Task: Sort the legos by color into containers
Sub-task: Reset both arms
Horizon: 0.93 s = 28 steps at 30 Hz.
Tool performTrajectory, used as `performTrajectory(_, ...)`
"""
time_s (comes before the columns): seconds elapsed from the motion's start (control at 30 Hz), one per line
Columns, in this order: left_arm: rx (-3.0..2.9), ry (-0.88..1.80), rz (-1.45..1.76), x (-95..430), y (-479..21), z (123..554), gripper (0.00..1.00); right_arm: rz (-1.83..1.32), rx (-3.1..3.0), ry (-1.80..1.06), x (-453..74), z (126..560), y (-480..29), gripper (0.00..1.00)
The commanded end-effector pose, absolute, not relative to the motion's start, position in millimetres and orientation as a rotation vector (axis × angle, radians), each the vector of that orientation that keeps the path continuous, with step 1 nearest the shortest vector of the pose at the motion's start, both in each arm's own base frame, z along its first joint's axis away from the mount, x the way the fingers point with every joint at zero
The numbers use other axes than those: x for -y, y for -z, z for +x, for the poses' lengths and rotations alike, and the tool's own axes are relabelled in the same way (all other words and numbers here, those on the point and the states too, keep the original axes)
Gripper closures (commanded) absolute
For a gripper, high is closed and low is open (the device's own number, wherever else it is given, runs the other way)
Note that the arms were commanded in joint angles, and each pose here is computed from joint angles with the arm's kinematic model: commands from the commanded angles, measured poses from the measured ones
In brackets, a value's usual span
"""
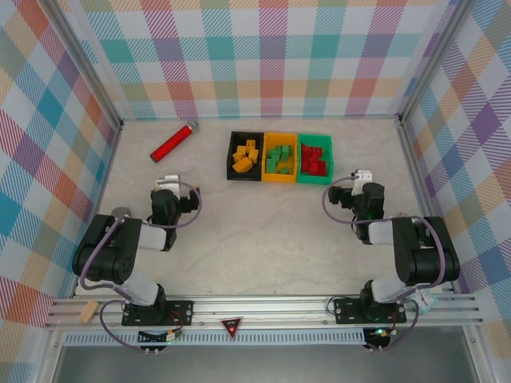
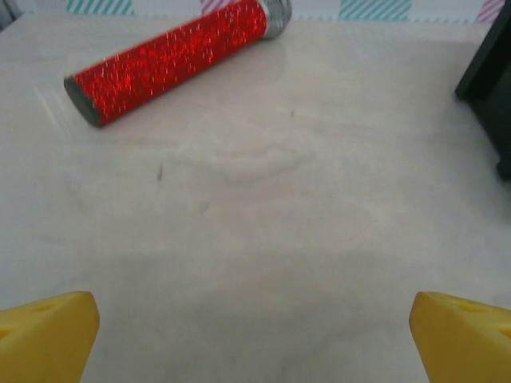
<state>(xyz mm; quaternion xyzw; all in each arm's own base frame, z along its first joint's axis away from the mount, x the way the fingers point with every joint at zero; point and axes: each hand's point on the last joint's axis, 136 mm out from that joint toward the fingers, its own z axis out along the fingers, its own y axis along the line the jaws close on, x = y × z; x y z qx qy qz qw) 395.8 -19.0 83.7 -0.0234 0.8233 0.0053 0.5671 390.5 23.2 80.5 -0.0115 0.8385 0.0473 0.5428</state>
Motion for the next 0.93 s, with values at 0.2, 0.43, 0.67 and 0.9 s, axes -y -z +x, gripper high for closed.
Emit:
performTrajectory(0.2,-1.969,0.029,-0.043,18.3,-80.8,400.2,0.0,-0.051,-1.956,-0.127,-25.2,397.3,-91.0,0.01)
performTrajectory(0.43,-1.968,0.029,-0.042,18.7,-81.2,400.4,0.0,-0.052,-1.955,-0.128,-25.6,397.3,-91.4,0.01)
performTrajectory(0.67,-1.969,0.029,-0.042,18.6,-81.0,400.3,0.0,-0.055,-1.96,-0.133,-26.0,397.4,-90.4,0.01)
performTrajectory(0.9,-1.969,0.029,-0.042,18.6,-81.1,400.2,0.0,-0.053,-1.961,-0.144,-25.7,397.6,-90.4,0.01)
